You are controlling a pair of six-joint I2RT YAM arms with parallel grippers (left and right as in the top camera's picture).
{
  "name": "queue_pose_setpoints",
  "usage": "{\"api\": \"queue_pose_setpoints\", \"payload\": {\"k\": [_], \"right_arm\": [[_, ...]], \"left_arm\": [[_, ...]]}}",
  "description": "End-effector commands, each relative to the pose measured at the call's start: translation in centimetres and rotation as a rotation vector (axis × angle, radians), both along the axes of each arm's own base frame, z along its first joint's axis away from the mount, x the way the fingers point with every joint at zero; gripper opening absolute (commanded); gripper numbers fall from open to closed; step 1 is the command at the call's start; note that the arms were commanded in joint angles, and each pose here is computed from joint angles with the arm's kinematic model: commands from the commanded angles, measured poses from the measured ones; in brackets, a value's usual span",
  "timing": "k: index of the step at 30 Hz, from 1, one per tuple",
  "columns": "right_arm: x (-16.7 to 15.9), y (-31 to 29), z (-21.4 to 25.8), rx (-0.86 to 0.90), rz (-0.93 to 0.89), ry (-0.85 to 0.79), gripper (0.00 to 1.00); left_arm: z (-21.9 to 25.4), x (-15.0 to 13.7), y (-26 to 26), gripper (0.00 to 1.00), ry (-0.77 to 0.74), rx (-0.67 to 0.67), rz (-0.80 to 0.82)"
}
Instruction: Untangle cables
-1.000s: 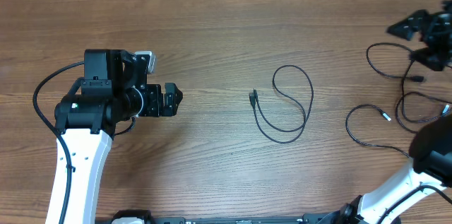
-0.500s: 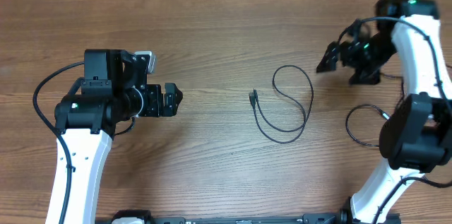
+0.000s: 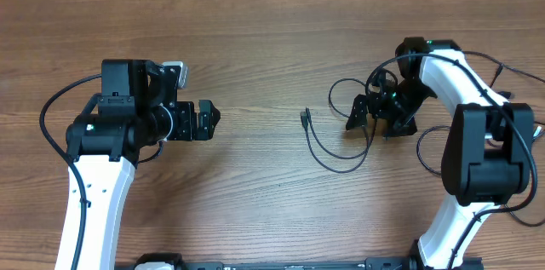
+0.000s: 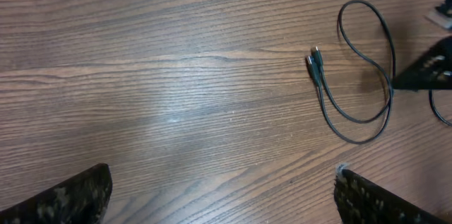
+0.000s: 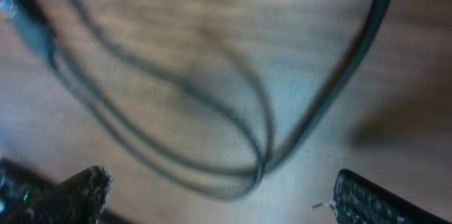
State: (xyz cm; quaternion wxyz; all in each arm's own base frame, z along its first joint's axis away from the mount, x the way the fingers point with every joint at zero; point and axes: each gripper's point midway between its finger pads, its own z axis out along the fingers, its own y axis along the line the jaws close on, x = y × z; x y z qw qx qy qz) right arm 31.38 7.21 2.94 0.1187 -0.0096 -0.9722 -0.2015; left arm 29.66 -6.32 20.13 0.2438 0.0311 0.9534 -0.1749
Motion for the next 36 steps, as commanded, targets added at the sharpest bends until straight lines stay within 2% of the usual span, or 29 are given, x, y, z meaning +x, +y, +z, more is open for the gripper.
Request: {"api": "queue_pose_setpoints", "payload": {"k": [1,8,14,18,19,23,27,28,36], "right_arm": [[-0.4,0.6,-1.3,-0.006,-0.052,0.010,1.00],[-1.4,2.1,-4.7,0.013,-0.031,-0.033,0.99],[-2.6,4.9,-6.5,0.121,-0.007,-0.073,0.91],[-2.6,5.5,-7.7,0.115,-0.032,-0.102,0.70],[-2.4,5.7,-8.1,0.114,-0.050,-0.117,0.53],[-2.2,5.6,-8.6,0.102,-0.088,-0.128,0.19],[-2.4,5.5,-8.6,0.100,-0.088,-0.118,0.13],[-2.6,5.7,-8.5,0.108,-0.089,-0.109,0.04],[-2.6,8.0,-6.4,0.271,-0.102,-0.073,0.04]], "left_arm": [[0.6,0.0,-0.1,0.99,-0.029,0.001,-0.026],[0.6,0.0,-0.1,0.99,-0.029,0.001,-0.026],[0.6,0.0,-0.1,1.00,-0.029,0.000,-0.026],[0.6,0.0,-0.1,1.00,-0.029,0.000,-0.026],[0.6,0.0,-0.1,1.00,-0.029,0.000,-0.026],[0.6,0.0,-0.1,1.00,-0.029,0.000,-0.026],[0.6,0.0,-0.1,1.00,-0.029,0.000,-0.026],[0.6,0.0,-0.1,1.00,-0.029,0.000,-0.026],[0.6,0.0,-0.1,1.00,-0.029,0.000,-0.026]]}}
